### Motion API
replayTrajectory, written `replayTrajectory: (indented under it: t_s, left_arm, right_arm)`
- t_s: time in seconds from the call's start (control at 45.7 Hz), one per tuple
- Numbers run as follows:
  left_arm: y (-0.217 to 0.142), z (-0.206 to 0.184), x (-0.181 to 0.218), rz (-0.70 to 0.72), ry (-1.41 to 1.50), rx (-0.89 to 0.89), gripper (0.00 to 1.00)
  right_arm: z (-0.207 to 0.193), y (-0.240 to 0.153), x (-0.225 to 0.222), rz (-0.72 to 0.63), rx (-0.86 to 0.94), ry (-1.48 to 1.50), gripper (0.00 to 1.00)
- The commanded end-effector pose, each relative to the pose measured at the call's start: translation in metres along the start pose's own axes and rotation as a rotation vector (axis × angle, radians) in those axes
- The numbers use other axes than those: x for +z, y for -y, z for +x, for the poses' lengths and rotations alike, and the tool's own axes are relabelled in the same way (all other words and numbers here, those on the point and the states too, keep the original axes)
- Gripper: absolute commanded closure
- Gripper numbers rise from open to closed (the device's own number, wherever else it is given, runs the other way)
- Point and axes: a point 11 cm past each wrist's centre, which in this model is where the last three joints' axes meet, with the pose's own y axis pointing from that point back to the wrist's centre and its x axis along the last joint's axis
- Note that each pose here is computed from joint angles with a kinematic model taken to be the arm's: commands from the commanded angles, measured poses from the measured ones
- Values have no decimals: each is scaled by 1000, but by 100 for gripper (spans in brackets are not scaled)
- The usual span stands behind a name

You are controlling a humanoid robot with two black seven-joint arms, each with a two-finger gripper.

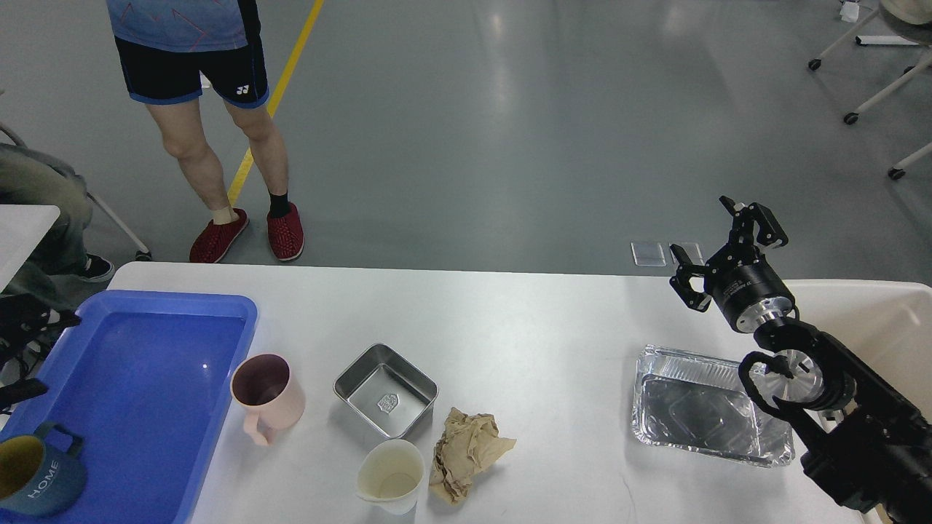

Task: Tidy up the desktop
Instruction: 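Move the left gripper over the blue tray toward the pink mug, then grasp the pink mug rim with the left gripper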

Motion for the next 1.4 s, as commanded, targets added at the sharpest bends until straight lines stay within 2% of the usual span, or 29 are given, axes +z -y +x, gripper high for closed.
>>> replayTrajectory:
  t_s: [0.0, 0.219, 0.307, 0.394, 0.613, 0.81, 0.964, 1.161, 1.38]
  left_arm:
    - [-3, 5, -6, 24, 25, 14, 4]
    - [25, -21, -6, -4, -16, -61, 4]
    - [38, -33, -12, 31, -18, -96, 4]
    - [57, -41, -14, 61, 33, -115, 5]
    - [102, -73, 4, -10, 133, -187, 5]
    - [135, -92, 2, 50, 251, -227, 6]
    - [148, -87, 5, 80, 300, -218, 6]
    - [162, -101, 18, 56, 311, -242, 8]
    - [166, -105, 11, 76, 314, -240, 12]
  right_arm:
    - [0, 0, 0, -1, -1, -2, 0]
    - [0, -3, 2, -4, -2, 0, 0]
    - [2, -5, 3, -8, 0, 2, 0]
    - [3, -6, 4, -9, 2, 0, 0]
    - [0, -5, 7, -12, -1, 8, 0]
    - [2, -6, 5, -11, 1, 1, 0]
    - [3, -6, 5, -11, 3, 1, 0]
    - [2, -6, 6, -12, 2, 3, 0]
    - [3, -6, 6, -13, 4, 0, 0]
